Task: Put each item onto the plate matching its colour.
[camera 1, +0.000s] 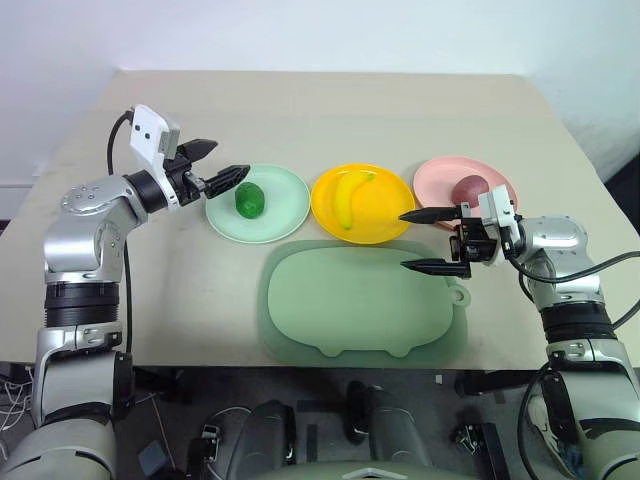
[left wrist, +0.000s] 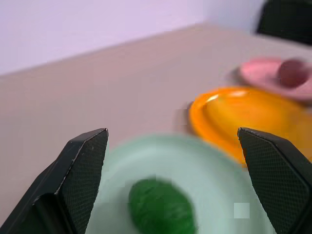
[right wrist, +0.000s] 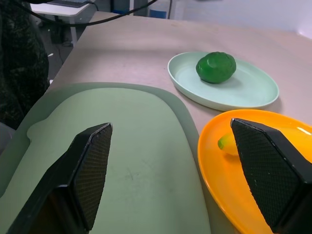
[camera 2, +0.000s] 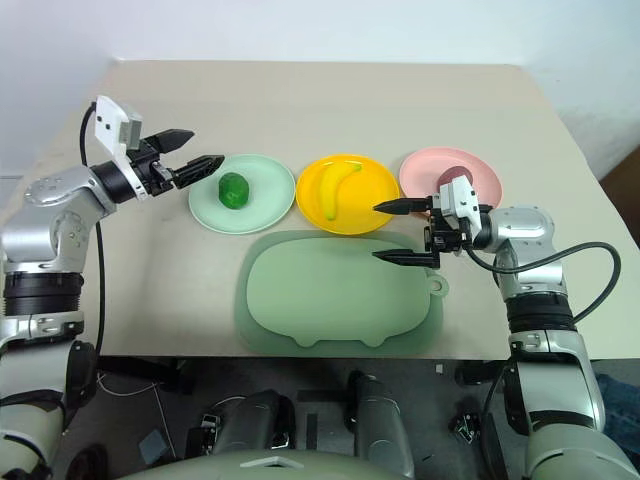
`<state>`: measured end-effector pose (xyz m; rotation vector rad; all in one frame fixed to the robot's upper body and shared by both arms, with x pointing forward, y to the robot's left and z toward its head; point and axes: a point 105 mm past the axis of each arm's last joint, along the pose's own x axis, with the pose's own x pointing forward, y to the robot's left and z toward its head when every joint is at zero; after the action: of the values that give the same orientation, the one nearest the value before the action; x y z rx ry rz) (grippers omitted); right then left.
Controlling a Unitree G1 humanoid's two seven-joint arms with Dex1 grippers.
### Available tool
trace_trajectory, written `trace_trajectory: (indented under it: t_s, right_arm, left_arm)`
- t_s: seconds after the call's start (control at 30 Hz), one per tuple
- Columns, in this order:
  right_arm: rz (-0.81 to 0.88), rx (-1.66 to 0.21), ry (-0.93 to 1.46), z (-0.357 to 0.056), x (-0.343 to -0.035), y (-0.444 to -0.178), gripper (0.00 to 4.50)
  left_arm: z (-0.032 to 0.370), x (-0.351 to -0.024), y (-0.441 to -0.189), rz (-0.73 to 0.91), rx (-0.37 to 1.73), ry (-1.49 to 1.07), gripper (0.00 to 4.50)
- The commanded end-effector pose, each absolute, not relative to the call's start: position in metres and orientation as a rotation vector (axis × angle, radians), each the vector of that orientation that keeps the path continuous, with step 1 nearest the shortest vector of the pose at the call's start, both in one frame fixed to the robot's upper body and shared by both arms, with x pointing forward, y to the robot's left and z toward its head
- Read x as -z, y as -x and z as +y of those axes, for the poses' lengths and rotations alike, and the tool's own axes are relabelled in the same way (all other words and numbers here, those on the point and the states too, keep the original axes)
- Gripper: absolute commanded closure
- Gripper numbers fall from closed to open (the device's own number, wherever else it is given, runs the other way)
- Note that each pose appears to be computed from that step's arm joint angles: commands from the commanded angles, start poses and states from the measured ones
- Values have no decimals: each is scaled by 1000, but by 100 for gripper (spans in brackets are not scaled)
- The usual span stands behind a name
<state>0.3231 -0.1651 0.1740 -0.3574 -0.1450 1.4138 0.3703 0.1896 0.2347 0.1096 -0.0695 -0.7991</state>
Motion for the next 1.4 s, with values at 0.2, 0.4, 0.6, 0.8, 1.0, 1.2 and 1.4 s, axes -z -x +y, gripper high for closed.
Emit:
trace_trajectory:
  t_s: [0.2,0.4,0.6,0.8,1.0,1.2,1.4]
  right_arm:
    - [-209,-1404,366,-161,-187,-325,39]
    - [-200,-1409,362,-161,-184,-325,39]
    - [-206,-1405,361,-160,-184,-326,39]
    - [-202,-1397,373,-162,-182,-327,39]
    - [-200,-1372,381,-173,-187,-327,39]
    - [-183,-1343,396,-186,-185,-326,39]
    - [-192,-1307,397,-197,-187,-322,39]
  left_arm:
    - [129,-186,-313,-23,1120,-169,4]
    - [111,-183,-312,-167,1089,-215,4]
    - [105,-181,-310,-185,1113,-231,4]
    - [110,-177,-312,-162,1093,-241,4]
    - [104,-179,-315,-157,1122,-232,4]
    - [91,-179,-315,-141,1194,-216,4]
    - [86,-184,-318,-120,1259,-199,4]
